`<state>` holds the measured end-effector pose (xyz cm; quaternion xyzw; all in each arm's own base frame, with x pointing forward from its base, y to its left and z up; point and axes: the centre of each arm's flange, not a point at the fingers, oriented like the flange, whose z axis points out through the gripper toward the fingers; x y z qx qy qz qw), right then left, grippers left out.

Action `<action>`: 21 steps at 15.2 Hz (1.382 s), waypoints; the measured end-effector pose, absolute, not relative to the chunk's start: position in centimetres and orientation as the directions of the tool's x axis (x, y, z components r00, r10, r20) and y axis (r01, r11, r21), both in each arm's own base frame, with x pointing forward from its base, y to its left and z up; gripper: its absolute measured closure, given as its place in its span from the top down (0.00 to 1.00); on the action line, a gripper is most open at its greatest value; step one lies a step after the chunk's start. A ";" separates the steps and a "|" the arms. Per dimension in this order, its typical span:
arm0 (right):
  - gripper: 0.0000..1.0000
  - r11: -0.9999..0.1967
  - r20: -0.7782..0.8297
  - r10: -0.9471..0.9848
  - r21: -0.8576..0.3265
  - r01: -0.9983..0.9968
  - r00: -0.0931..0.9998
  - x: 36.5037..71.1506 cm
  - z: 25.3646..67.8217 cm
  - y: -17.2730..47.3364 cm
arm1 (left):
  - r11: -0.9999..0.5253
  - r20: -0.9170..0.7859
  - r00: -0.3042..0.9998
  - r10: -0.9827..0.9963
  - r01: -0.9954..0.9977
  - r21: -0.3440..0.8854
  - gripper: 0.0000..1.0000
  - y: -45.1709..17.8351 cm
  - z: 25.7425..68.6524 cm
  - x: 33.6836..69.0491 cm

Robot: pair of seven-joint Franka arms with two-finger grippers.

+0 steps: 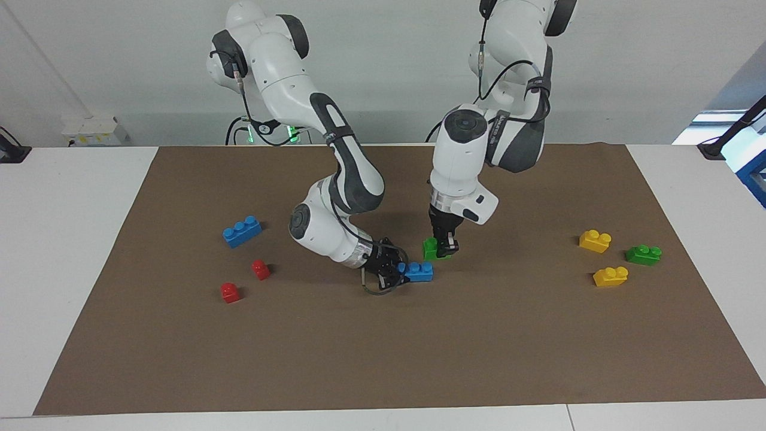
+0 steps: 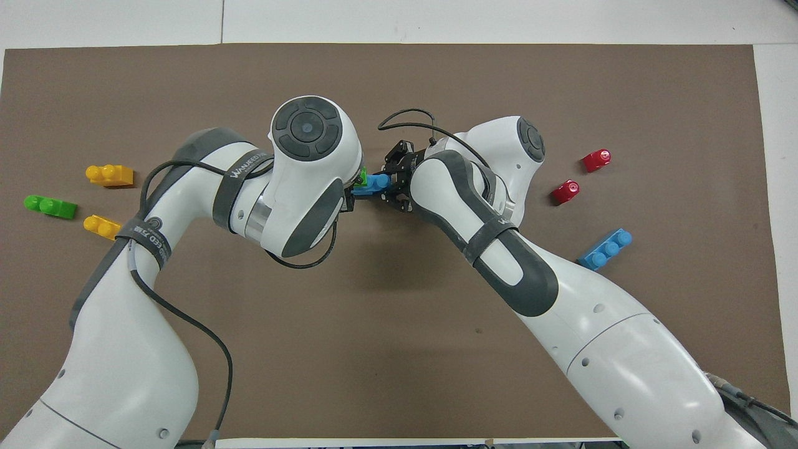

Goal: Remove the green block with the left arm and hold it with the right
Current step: 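Pull the green brick away with the left gripper while the right gripper pulls blue, then lower the green brick near yellow bricks while the right gripper lowers blue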

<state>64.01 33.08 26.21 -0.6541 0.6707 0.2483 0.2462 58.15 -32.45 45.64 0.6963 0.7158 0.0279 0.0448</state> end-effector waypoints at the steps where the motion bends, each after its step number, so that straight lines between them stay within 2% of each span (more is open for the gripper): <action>1: 0.35 0.028 -0.656 -0.754 0.008 -1.000 -0.026 64.2 26.5 33.0 | 0.025 -0.029 -0.022 0.999 0.995 0.098 0.35 -31.5 47.1 58.0; 4: 0.35 0.041 -0.661 -0.750 -0.018 -0.999 -0.018 64.7 28.1 32.5 | -0.014 -0.016 0.015 1.000 0.997 0.074 0.35 -27.8 50.5 57.7; 7: 0.35 0.014 -0.631 -0.774 -0.097 -0.995 0.051 65.6 32.0 31.3 | -0.152 0.014 0.152 0.988 0.988 0.018 0.35 -24.0 51.9 57.6; 11: 0.35 -0.179 -0.440 -0.867 -0.162 -0.971 0.233 66.3 37.2 26.7 | -0.364 0.014 0.365 0.931 0.930 -0.056 0.35 -18.8 51.0 58.3; 13: 0.35 -0.298 -0.330 -0.881 -0.172 -0.939 0.340 66.5 39.0 23.6 | -0.460 0.003 0.461 0.887 0.885 -0.073 0.35 -16.2 50.6 58.5; 15: 0.35 -0.383 -0.286 -0.861 -0.181 -0.906 0.421 66.7 40.0 21.1 | -0.555 -0.011 0.557 0.831 0.828 -0.082 0.35 -13.6 50.4 58.4; 18: 0.35 -0.412 -0.278 -0.851 -0.174 -0.895 0.446 67.1 40.1 18.3 | -0.674 -0.032 0.674 0.738 0.734 -0.086 0.35 -9.3 50.1 58.2; 21: 0.35 -0.391 -0.299 -0.858 -0.147 -0.908 0.418 66.9 39.2 16.3 | -0.733 -0.013 0.733 0.680 0.679 -0.046 0.35 -5.9 48.8 58.4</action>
